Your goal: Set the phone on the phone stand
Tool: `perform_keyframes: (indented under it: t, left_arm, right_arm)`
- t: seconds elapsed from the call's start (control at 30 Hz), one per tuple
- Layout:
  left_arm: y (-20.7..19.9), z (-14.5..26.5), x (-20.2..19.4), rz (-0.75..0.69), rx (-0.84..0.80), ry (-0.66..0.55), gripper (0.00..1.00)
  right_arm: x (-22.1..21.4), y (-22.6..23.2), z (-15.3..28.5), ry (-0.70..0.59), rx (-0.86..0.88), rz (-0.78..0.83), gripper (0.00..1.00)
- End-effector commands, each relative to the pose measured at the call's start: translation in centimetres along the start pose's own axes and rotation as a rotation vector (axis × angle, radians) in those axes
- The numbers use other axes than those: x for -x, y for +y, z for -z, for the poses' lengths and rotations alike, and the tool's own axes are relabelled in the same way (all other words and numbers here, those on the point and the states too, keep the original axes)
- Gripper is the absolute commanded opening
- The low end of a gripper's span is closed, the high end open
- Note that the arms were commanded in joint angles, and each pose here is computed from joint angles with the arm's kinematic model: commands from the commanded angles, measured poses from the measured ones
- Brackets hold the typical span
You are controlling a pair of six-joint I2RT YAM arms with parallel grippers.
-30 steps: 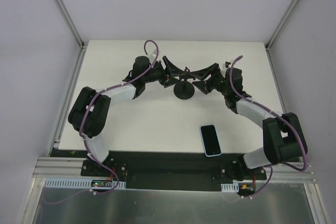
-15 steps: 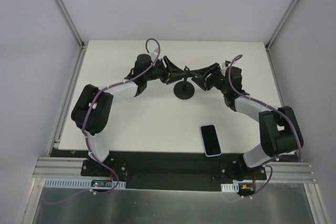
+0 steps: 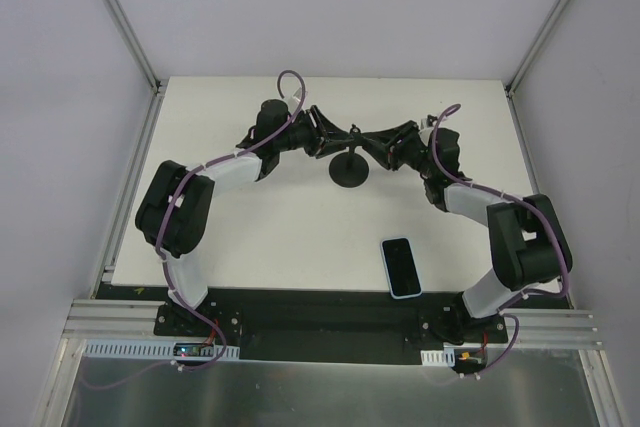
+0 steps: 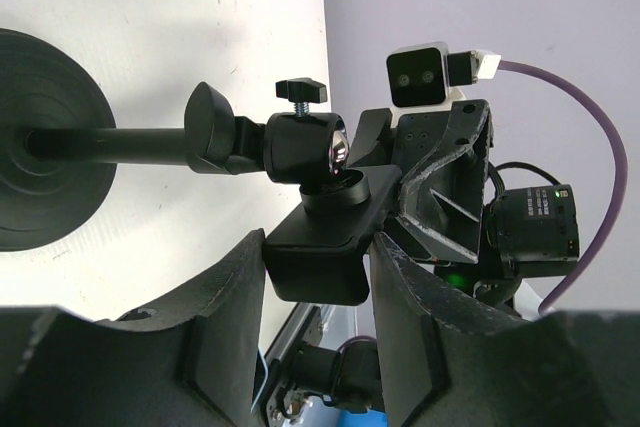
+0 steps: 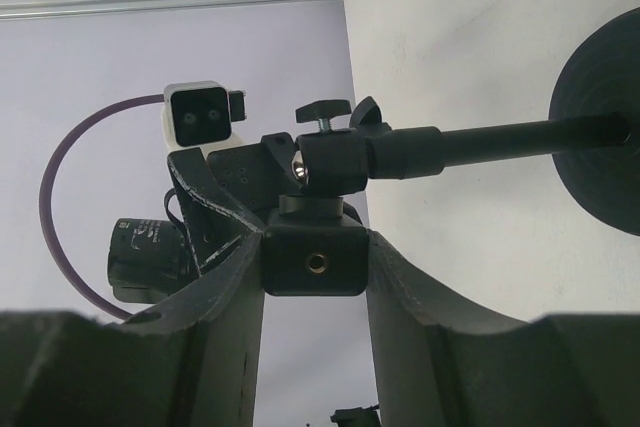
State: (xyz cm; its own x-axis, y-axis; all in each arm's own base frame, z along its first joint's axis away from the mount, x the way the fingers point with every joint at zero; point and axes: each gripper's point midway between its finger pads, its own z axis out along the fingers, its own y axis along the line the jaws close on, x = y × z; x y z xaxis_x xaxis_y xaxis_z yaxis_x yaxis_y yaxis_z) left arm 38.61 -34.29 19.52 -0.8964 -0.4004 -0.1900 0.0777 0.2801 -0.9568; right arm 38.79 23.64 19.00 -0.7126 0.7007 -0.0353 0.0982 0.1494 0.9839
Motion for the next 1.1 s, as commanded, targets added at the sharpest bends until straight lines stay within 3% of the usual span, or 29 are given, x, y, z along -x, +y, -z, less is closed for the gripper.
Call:
perform_keyframes:
  t: [0.0, 0.43, 1.0, 1.07]
  left_arm:
    - [-1.7, 0.5, 0.8, -0.043, -0.024, -0.017, 0.0]
    - [-1.1, 1.2, 0.9, -0.034, 0.012, -0.039, 0.0]
    - [-0.7, 2.1, 1.5, -0.023, 0.014, -0.055, 0.0]
    - [-0.8, 2.2, 1.6, -0.023, 0.008, -0.052, 0.14]
  right_arm:
    - [-0.1, -3.3, -0.4, -0.003, -0.072, -0.043, 0.01]
    - [-0.1, -7.9, -1.1, -0.015, -0.152, -0.074, 0.01]
    - [-0.4, -9.0, -2.4, -0.016, -0.141, -0.108, 0.01]
    - [-0.6, -7.6, -2.7, 0.027, -0.112, -0.048, 0.1]
